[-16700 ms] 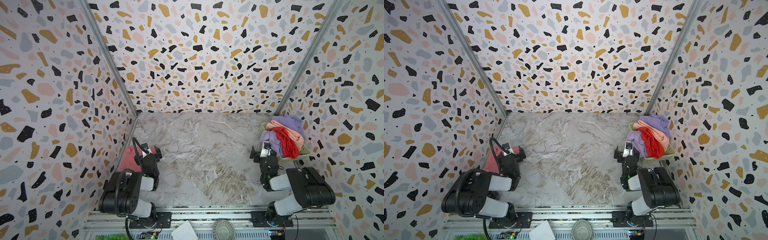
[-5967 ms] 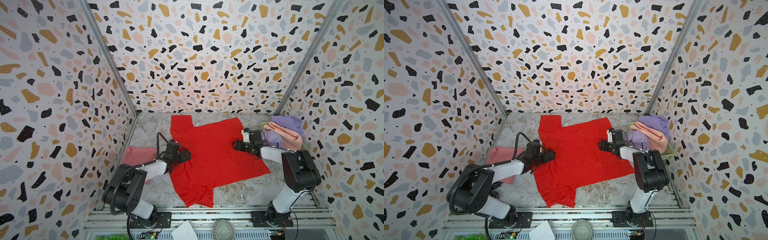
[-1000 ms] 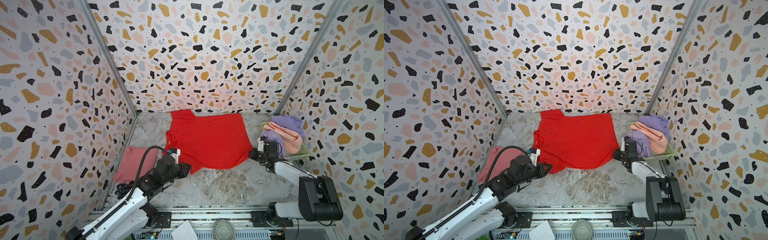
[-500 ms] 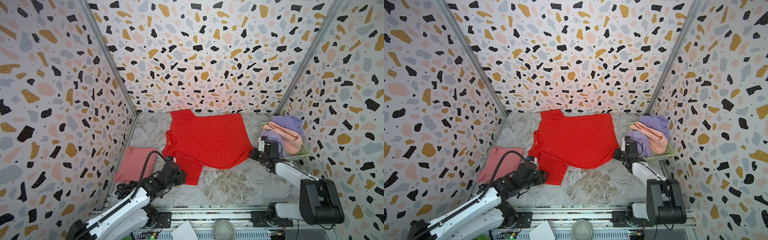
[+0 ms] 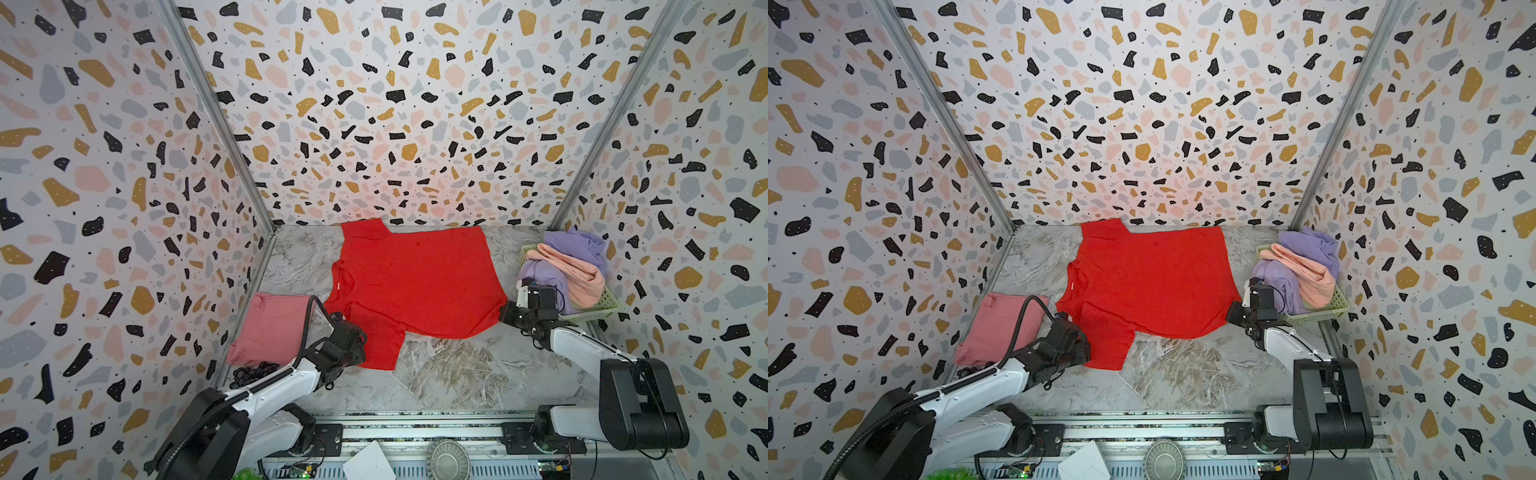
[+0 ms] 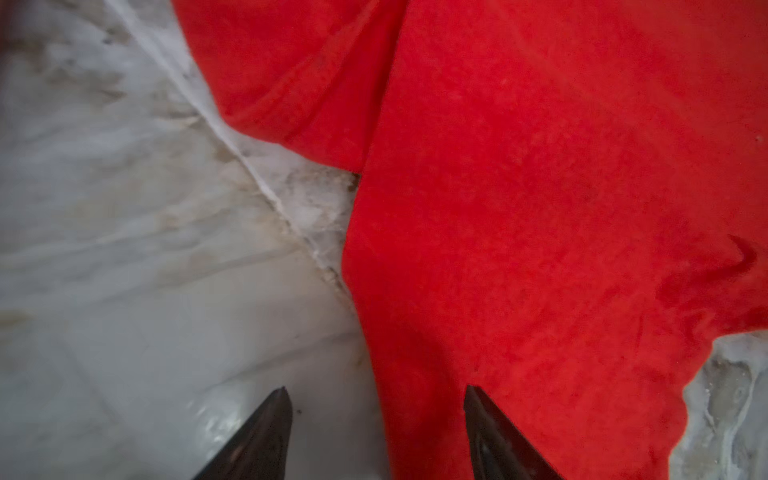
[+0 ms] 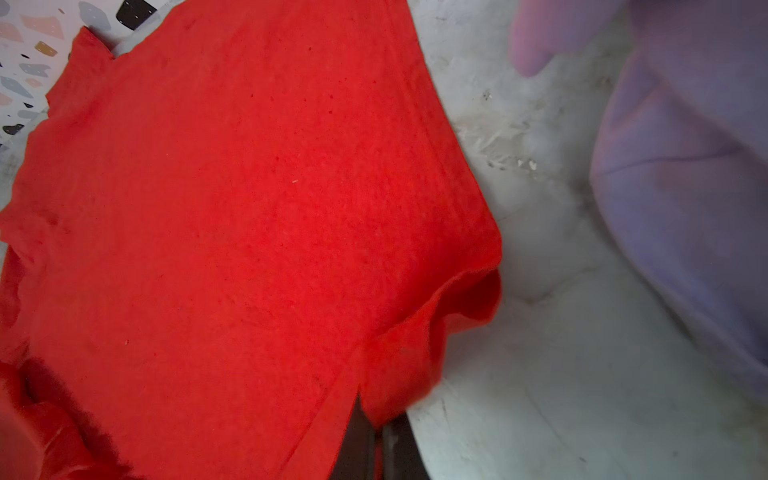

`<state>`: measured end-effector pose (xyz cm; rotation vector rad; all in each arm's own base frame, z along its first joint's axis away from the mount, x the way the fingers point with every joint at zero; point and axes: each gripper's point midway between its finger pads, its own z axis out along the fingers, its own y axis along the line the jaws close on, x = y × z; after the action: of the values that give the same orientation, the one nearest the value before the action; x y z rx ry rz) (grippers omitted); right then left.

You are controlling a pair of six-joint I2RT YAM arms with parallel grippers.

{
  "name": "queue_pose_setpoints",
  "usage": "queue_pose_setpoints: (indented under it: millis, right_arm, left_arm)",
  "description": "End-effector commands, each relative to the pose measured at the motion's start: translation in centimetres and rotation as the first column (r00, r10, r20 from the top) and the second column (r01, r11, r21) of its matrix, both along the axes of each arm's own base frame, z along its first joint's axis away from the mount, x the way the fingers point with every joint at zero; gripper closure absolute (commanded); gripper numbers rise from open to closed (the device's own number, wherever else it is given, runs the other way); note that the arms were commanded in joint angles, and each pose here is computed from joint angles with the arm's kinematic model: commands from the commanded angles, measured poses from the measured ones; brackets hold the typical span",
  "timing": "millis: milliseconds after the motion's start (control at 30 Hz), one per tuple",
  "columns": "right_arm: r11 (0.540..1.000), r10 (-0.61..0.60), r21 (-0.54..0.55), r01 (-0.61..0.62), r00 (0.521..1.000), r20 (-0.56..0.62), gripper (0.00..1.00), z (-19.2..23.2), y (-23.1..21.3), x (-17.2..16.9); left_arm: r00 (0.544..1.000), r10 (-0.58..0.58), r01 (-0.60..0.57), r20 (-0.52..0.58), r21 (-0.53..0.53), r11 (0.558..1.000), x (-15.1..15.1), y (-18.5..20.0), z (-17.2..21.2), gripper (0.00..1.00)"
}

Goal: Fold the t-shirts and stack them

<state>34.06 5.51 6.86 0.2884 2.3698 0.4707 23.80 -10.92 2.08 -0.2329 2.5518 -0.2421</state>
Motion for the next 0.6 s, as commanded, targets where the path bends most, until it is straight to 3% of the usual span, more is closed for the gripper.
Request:
queue_pose_setpoints:
  millis: [0, 133, 267, 367, 500, 533, 567]
  right_arm:
    - [1.0, -0.01, -0.007, 0.01, 1.0, -0.003, 0.98, 0.1, -0.3, -0.4]
    - [1.0, -0.008, -0.012, 0.008, 1.0, 0.003, 0.98, 0.3, -0.3, -0.6]
    - [1.0, -0.011, -0.015, 0.011, 1.0, 0.001, 0.98, 0.3, -0.5, -0.7]
    - [1.0, -0.007, -0.018, 0.007, 1.0, 0.0, 0.98, 0.3, -0.5, -0.9]
    - [0.999, -0.021, -0.04, 0.02, 0.999, -0.025, 0.98, -0.1, -0.9, -1.0]
    - [0.999, -0.023, -0.045, 0.022, 0.999, -0.029, 0.98, -0.1, -1.0, -1.1]
    - [0.998, -0.026, -0.05, 0.025, 0.999, -0.027, 0.98, -0.1, -1.1, -1.0]
  left_arm:
    - [0.999, -0.047, 0.047, 0.018, -0.034, 0.998, 1.2, -1.3, -0.2, 0.44]
    - [0.997, -0.077, 0.077, -0.027, -0.022, 0.997, 0.9, -1.5, -0.2, 0.83]
    - [0.997, -0.083, 0.084, 0.007, -0.093, 0.992, 0.2, -2.0, 2.6, 1.0]
    - [0.99, -0.134, 0.138, 0.037, -0.166, 0.976, -1.3, -3.4, 5.9, 1.0]
    - [0.981, -0.194, 0.187, -0.011, -0.22, 0.958, -4.6, -4.8, 9.0, 1.0]
    - [0.977, -0.213, 0.205, -0.005, -0.252, 0.946, -5.3, -5.5, 10.0, 0.94]
    - [0.974, -0.228, 0.217, -0.004, -0.29, 0.932, -6.0, -6.2, 10.7, 0.76]
